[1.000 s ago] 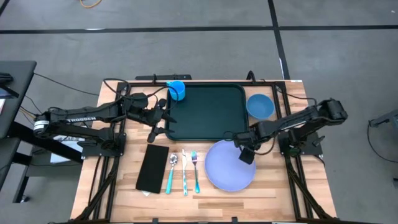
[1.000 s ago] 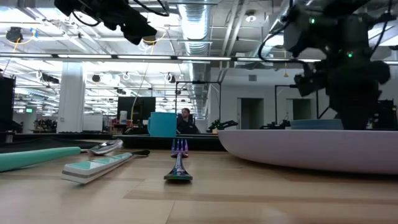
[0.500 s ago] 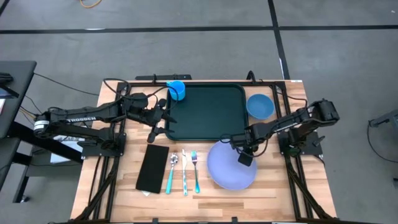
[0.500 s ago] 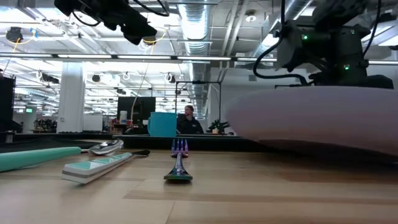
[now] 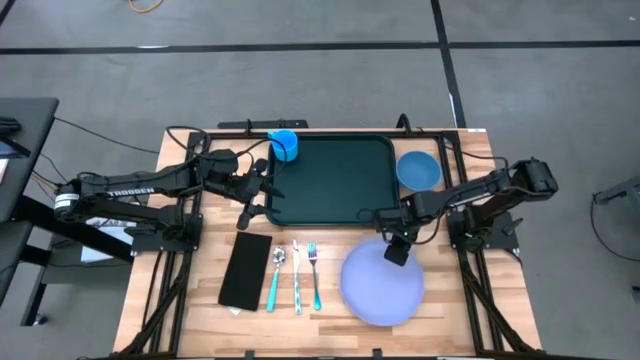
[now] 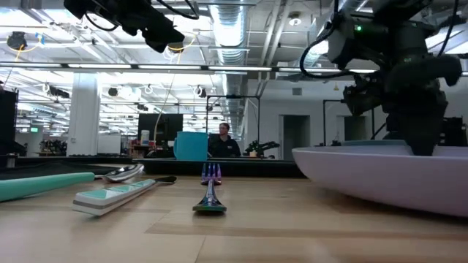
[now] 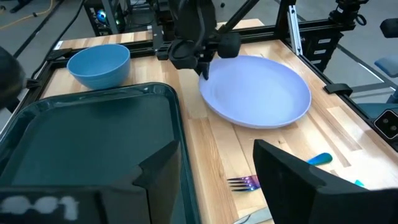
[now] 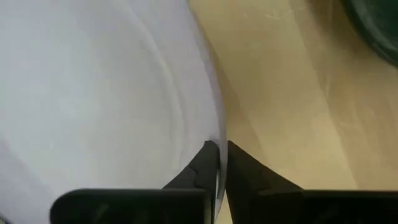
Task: Set up tray
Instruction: Put the purple plate on the tray
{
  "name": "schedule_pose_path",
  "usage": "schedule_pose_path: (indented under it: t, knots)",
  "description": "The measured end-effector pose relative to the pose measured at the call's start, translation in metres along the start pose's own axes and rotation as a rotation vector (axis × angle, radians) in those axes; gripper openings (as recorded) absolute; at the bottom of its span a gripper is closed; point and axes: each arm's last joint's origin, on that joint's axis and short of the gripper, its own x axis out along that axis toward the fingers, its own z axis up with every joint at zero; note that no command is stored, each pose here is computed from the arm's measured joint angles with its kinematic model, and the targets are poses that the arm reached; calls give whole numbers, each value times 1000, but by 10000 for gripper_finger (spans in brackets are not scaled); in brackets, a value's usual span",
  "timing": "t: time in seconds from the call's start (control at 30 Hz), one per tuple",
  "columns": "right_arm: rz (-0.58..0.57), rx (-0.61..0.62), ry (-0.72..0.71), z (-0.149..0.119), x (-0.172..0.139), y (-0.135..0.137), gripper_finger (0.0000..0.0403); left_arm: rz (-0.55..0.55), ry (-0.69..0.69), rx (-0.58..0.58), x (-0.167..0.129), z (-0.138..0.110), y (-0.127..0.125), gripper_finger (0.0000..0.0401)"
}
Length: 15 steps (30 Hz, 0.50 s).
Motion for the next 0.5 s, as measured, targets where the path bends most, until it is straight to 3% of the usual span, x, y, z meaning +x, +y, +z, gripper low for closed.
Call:
schedule_pose_path:
  t: [0.23, 0.5]
  knots:
    - [56, 27, -46, 6, -22, -9, 5, 0, 0, 0, 0, 0, 0, 192]
    - [97, 4, -161, 31, -56, -17, 4, 0, 0, 1, 0, 0, 0, 192]
